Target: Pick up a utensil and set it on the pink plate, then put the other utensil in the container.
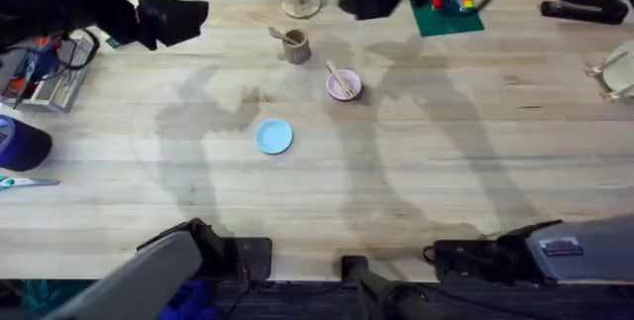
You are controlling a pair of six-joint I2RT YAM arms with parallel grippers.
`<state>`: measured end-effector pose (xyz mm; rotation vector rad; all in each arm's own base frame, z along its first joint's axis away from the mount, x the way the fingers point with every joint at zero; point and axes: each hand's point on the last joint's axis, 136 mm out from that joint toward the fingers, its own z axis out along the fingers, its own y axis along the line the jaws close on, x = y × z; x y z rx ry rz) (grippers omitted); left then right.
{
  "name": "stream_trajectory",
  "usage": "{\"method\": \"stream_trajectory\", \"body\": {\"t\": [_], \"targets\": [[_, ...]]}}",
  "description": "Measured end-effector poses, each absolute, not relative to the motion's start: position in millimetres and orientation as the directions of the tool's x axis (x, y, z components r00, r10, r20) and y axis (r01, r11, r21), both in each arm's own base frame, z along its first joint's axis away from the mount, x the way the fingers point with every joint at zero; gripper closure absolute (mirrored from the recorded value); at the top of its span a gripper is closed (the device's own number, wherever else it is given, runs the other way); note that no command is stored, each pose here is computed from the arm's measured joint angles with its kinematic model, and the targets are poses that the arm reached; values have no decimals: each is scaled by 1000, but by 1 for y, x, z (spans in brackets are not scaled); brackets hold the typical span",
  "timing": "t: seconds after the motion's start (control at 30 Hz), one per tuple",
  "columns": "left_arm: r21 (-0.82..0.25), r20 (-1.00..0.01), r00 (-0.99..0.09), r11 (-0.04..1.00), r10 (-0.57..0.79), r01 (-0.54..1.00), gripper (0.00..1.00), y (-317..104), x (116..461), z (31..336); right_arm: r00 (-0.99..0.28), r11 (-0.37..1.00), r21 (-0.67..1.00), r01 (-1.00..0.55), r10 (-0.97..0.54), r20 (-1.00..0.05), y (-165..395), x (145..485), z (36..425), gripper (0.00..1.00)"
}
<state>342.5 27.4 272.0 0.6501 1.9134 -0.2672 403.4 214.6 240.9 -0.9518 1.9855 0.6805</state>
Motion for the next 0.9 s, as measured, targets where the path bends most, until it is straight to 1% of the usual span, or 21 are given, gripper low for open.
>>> {"method": "stream_trajectory", "body": {"t": [0.03,0.2,0.37,0.53,0.67,0.9], "targets": [[90,-891,-336,846,304,525,8,23,326,279,-442,636,119,-762,-377,-814,186,391,250,6],[52,-875,-388,854,289,518,8,6,298,282,-532,748,108,-654,-354,-769,133,378,257,6],[18,-860,-413,828,298,560,8,-18,279,280,-620,857,100,-505,-280,-733,78,366,263,6],[-6,-851,-421,797,313,604,8,-38,266,279,-690,938,82,-335,-185,-699,30,352,267,6],[-22,-847,-431,788,312,615,8,-43,261,277,-700,964,63,-259,-143,-700,12,348,272,6],[-36,-846,-440,791,302,611,8,-44,261,277,-720,971,65,-231,-126,-682,9,344,268,5]]}}
